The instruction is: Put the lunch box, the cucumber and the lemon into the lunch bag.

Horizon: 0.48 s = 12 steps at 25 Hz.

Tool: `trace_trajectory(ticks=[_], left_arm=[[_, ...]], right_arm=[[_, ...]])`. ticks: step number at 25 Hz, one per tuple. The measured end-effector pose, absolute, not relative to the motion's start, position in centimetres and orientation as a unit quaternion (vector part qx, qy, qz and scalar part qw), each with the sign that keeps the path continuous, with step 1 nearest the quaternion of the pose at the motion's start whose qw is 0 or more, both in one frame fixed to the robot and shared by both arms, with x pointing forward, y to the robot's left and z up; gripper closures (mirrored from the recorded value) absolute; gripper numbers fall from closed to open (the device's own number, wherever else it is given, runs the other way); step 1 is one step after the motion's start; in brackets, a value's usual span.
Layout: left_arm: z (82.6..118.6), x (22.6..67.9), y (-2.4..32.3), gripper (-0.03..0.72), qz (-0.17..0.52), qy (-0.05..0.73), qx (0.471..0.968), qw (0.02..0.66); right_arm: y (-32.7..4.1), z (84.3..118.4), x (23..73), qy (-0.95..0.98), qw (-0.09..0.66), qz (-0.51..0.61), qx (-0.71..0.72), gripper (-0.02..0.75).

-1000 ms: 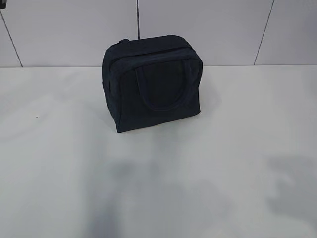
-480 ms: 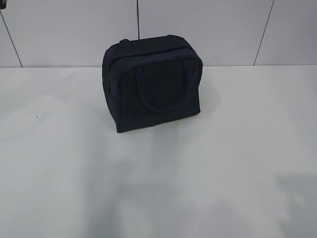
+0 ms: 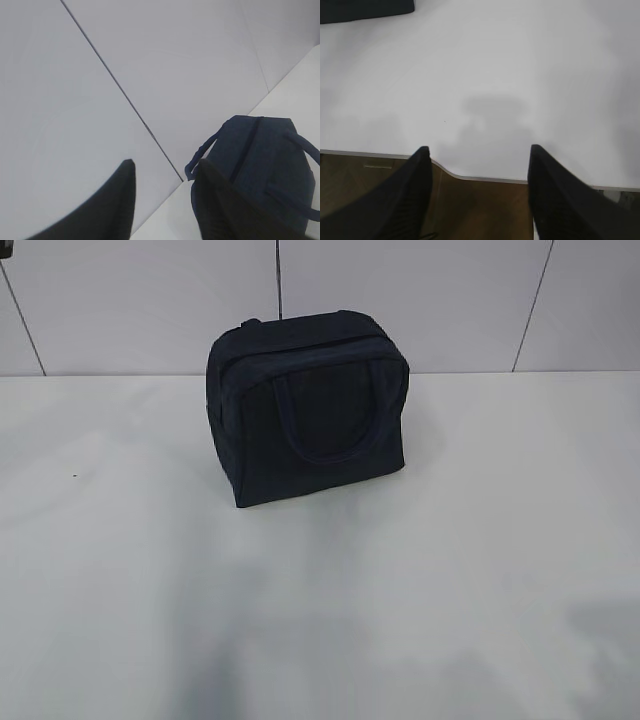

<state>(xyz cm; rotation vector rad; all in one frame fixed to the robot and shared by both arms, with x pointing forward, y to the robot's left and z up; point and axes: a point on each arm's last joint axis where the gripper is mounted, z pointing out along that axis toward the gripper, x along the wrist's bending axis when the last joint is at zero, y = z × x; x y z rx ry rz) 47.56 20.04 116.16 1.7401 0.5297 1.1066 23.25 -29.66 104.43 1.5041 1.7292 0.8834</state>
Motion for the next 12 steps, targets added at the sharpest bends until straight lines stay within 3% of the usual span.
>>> trace_trajectory(ticks=[12], left_arm=[[116.12, 47.6, 20.02, 0.4, 0.454, 0.219, 0.715, 0.485]], right_arm=[[-29.66, 104.43, 23.25, 0.662, 0.336, 0.339, 0.578, 0.28]])
